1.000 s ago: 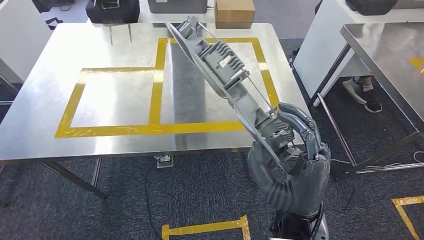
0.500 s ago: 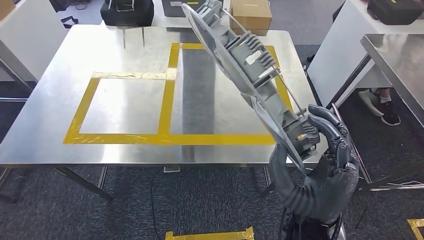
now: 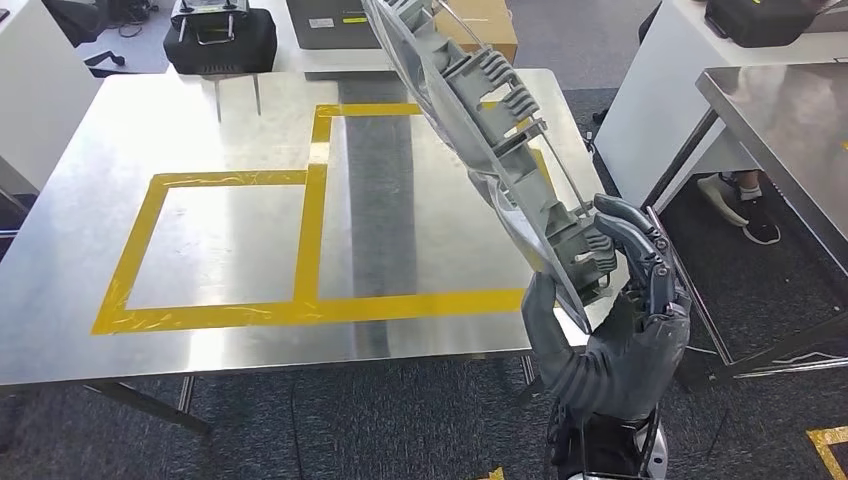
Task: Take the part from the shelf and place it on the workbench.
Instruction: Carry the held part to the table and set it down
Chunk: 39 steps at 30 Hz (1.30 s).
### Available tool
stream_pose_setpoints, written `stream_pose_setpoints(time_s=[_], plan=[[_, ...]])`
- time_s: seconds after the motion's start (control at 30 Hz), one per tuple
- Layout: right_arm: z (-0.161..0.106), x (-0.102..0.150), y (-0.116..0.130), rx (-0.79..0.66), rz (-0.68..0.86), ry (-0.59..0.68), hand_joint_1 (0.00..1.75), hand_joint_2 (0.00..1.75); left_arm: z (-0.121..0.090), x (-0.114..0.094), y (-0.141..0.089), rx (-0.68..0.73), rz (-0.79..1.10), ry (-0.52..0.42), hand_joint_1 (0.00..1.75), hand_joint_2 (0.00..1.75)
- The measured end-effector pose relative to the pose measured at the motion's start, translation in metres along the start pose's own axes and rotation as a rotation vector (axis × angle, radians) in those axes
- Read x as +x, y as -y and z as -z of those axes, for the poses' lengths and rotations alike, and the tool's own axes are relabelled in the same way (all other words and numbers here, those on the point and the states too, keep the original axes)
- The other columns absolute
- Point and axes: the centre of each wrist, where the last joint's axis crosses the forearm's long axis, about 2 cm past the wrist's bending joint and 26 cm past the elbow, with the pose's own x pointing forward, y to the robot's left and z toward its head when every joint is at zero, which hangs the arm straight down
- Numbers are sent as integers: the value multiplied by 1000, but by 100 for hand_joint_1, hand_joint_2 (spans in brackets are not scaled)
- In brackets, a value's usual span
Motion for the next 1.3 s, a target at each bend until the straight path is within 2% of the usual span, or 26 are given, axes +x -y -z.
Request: stream_pose_setpoints(time_s=[0.37,0.57,0.93,1.07,1.2,1.3], plan=[[-8,-6,0,-17,-7,-23,175,175,1,-3,-11,22,2,-5,0,175],[-8,-6,0,-28,-15,-31,175,175,1,-1,-12,28,2,24,0,175],[-11,-8,5,-34,-60,-71,175,175,1,1,-7,16,17,23,0,175],[-7,-10,6,-30,-87,-124,175,175,1,1,-4,5,25,25,0,175],[7,-18,2,7,-107,-221,175,175,0,2,-1,-19,33,31,0,175],[24,-26,-8,154,-95,-258,175,175,0,5,2,-43,48,35,0,175]])
